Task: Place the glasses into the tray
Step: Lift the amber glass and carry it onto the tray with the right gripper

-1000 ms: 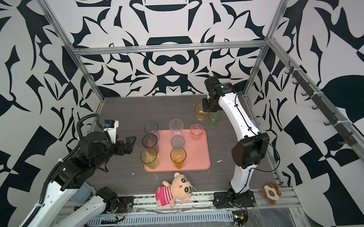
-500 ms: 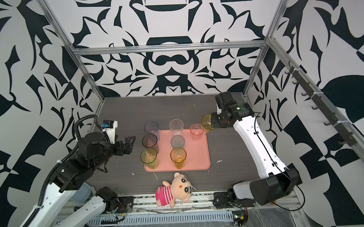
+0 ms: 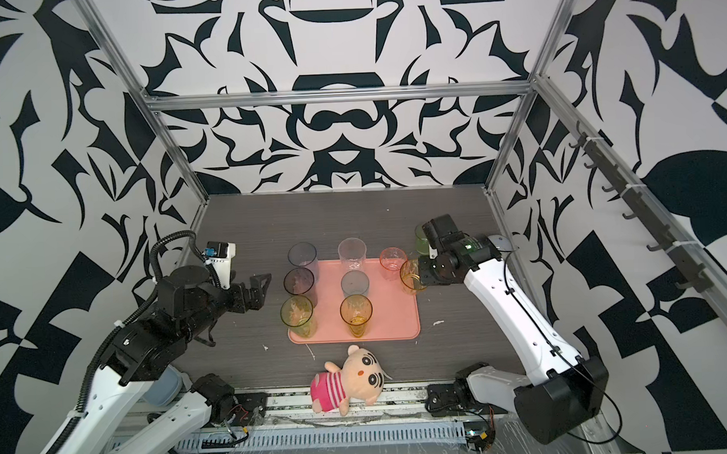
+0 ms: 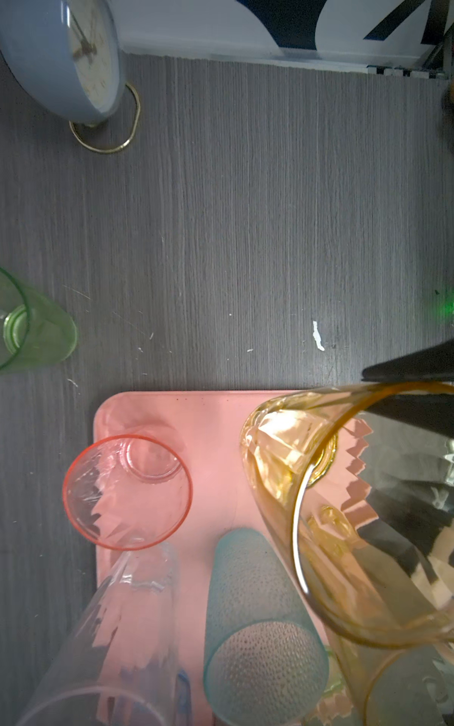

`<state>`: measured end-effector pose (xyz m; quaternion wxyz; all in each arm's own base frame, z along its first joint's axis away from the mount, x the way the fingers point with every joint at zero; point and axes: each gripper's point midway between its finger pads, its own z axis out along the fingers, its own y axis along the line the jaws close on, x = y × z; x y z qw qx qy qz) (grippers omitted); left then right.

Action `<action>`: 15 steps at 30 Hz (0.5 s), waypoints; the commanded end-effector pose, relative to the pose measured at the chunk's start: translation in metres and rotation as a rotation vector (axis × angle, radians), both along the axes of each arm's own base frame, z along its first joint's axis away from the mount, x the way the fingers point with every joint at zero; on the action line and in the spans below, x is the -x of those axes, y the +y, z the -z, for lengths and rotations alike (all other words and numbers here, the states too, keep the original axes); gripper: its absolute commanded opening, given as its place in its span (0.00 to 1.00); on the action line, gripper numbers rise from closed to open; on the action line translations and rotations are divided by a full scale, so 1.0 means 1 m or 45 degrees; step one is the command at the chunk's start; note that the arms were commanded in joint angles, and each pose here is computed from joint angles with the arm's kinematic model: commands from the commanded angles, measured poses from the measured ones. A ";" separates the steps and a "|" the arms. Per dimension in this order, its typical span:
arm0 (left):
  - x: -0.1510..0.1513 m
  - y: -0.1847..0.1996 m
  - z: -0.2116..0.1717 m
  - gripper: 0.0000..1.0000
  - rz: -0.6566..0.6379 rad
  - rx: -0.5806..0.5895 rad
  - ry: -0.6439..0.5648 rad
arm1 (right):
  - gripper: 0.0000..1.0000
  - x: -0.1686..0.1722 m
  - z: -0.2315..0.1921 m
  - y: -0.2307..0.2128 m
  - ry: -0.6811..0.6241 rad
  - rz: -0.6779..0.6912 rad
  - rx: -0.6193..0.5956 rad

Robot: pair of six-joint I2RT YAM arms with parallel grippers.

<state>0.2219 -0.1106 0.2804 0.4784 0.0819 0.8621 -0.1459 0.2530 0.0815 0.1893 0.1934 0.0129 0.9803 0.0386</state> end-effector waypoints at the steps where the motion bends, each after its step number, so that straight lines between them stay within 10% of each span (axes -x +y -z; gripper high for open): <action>1: 0.000 -0.002 0.002 0.99 0.007 0.017 0.012 | 0.00 -0.010 0.005 0.009 -0.056 0.002 -0.013; 15: 0.000 -0.003 0.003 1.00 0.010 0.015 0.020 | 0.00 -0.024 0.071 0.036 0.008 -0.095 0.030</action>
